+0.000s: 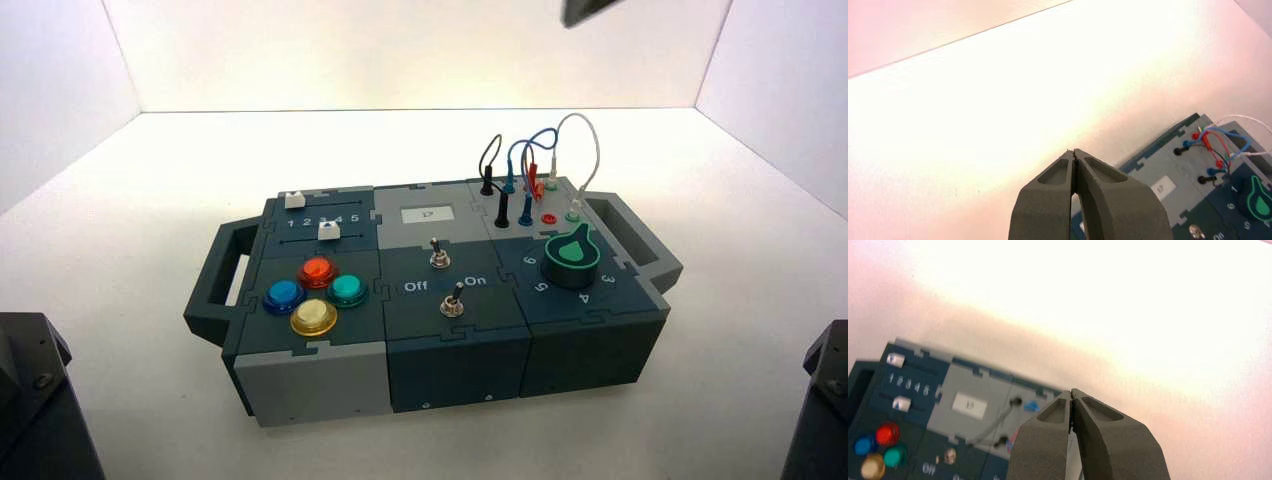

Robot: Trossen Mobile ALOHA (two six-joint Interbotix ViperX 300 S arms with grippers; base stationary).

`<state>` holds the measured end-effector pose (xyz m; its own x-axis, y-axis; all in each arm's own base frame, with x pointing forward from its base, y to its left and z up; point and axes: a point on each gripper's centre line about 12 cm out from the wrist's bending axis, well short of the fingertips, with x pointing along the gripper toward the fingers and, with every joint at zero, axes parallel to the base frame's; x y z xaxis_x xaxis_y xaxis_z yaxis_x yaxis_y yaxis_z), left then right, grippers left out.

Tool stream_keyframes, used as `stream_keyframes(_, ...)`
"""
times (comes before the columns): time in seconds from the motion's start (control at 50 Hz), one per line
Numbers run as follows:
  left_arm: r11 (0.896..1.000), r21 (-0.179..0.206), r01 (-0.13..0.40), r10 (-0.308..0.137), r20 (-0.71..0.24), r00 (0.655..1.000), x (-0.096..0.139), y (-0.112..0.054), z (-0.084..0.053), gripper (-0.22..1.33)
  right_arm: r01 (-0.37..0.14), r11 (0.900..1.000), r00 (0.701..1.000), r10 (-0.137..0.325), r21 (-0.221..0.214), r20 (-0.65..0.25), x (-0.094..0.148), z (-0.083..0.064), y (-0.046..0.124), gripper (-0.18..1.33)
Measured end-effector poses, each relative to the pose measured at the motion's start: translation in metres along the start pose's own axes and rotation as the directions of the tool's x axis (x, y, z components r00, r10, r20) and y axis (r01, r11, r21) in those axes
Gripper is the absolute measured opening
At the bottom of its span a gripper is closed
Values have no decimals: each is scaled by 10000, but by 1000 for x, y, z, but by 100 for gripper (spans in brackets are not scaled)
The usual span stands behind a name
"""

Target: Move the box closer.

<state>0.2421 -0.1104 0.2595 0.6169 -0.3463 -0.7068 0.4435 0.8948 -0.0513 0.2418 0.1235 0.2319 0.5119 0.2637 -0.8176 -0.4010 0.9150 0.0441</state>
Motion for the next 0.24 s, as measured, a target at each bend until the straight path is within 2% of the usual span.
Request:
stream_keyframes(0.08, 9999, -100, -33, 34, 109, 9999, -7, 0, -8, -16, -44, 10000, 9998, 43, 51, 212, -9, -14, -1, -14)
stream_keyframes(0.1, 9999, -114, -33, 34, 125, 9999, -9, 0, -14, -16, -62, 10000, 9994, 60, 63, 334, -13, -19, -1, -14)
stream_keyframes(0.24, 9996, -280, -96, 102, 205, 9997, -16, 2, -27, -16, -89, 9999, 9976, 85, 60, 686, -23, -34, -2, -14)
